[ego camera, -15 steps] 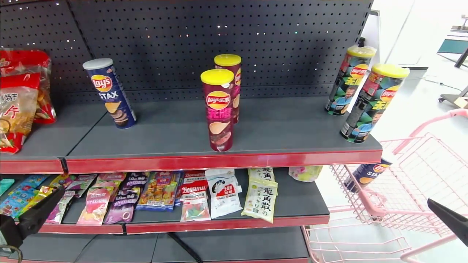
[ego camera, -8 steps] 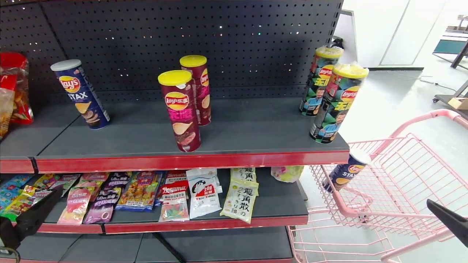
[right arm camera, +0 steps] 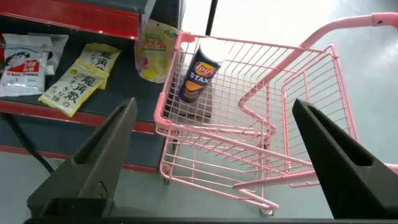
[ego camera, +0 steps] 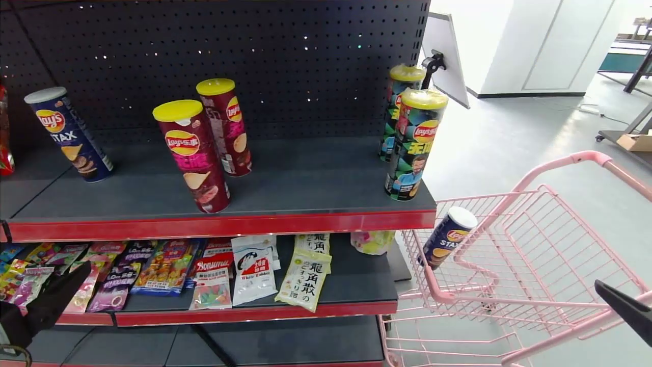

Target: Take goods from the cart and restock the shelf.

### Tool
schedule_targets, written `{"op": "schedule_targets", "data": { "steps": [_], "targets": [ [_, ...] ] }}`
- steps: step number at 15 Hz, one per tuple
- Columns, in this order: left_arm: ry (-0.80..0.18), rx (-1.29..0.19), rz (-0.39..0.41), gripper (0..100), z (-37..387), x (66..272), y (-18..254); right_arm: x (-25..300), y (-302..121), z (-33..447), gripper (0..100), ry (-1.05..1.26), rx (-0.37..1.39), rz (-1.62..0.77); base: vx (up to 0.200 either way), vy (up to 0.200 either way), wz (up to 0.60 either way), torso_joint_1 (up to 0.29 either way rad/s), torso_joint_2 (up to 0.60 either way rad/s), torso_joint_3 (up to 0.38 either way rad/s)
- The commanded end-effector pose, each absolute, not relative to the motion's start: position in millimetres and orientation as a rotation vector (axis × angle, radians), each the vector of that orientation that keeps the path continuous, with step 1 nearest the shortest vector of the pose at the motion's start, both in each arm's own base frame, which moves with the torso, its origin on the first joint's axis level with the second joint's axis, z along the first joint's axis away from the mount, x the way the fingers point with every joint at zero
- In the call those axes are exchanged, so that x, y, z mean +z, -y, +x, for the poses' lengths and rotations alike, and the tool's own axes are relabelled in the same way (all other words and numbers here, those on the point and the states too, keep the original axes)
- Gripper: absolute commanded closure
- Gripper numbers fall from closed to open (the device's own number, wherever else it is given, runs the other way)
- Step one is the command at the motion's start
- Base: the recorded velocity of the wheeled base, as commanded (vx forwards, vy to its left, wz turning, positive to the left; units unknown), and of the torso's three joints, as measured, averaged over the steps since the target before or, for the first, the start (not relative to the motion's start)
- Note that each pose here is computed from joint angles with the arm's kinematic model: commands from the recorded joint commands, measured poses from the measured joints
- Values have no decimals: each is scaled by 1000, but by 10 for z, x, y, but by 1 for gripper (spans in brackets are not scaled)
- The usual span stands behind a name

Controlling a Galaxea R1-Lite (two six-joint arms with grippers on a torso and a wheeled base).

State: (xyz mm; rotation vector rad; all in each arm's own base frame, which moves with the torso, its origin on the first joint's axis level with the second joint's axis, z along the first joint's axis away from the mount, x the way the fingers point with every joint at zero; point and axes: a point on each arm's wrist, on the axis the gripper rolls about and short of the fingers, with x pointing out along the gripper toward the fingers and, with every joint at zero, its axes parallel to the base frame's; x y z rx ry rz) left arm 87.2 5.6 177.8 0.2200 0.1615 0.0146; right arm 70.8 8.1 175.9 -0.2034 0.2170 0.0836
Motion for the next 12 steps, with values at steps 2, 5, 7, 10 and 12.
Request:
{"op": "schedule_targets", "data": {
  "steps": [2,5,7,10,12],
  "targets": [
    [-165,12,237,0,883,1778,-57,1755,-83,718,0,-222,85,-204,0,0,-600,0,2,5],
    [-165,6,249,0,883,1778,-55,1745,-82,720,0,-227,83,-203,0,0,-600,-1,2,2],
    [-160,-9,249,0,881,1781,-51,1738,-81,717,0,-229,82,-204,0,0,-600,7,5,-2],
    [-151,-40,247,0,876,1785,-44,1738,-81,717,0,-229,82,-204,0,0,-400,2,5,3],
    [-128,-105,244,0,834,1787,-25,1728,-81,718,0,-234,80,-206,0,0,0,0,0,0]
  ]
}}
